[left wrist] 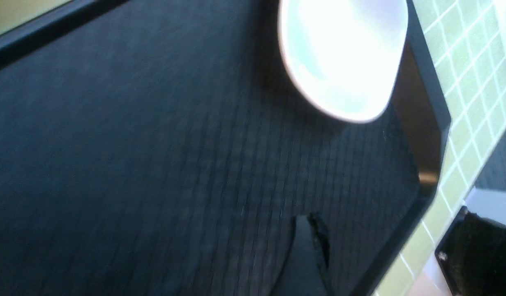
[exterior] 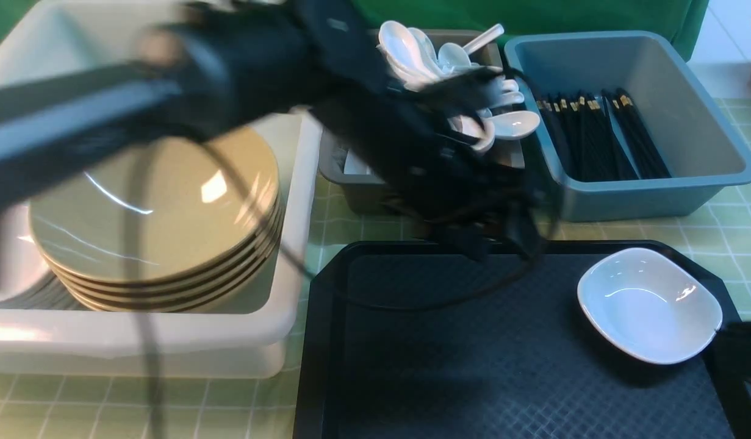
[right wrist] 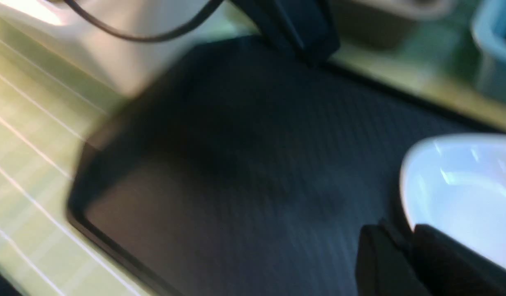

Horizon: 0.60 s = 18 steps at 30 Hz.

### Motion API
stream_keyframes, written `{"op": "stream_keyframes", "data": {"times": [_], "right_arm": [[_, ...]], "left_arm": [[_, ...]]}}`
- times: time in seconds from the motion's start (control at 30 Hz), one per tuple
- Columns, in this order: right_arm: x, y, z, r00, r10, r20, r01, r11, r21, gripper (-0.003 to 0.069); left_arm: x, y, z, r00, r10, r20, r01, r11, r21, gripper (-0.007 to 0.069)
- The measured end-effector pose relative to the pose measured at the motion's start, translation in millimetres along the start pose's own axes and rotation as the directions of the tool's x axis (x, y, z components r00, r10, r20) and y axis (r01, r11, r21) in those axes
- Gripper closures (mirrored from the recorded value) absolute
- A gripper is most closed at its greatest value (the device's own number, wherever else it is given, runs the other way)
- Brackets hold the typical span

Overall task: On green table put chopsticks spoon bowls plates into blue grey white boxes.
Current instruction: 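Grasp the small white bowl on the black tray by its rim with the left gripper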

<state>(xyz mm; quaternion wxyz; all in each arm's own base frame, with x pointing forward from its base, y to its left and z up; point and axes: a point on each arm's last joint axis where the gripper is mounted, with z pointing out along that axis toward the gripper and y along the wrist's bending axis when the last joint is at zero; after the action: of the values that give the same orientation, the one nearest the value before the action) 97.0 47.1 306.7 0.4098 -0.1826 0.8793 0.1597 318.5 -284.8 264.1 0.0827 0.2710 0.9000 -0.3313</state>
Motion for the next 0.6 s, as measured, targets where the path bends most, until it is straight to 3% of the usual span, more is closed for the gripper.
{"op": "stream_keyframes", "data": {"times": [0.2,0.6], "right_arm": [[-7,-9,-9,0.994,0.061,-0.088,-0.05,0.992,0.119,0.0517],[-12,-9,-13,0.995,0.065,-0.077,-0.055,0.99,0.128,0.0503]], "left_arm": [[-16,14,56,0.995,-0.048,-0.092,0.05,0.999,0.014,0.0209],[-36,36,110,0.985,-0.159,-0.072,0.166,0.98,0.107,0.0209]]}}
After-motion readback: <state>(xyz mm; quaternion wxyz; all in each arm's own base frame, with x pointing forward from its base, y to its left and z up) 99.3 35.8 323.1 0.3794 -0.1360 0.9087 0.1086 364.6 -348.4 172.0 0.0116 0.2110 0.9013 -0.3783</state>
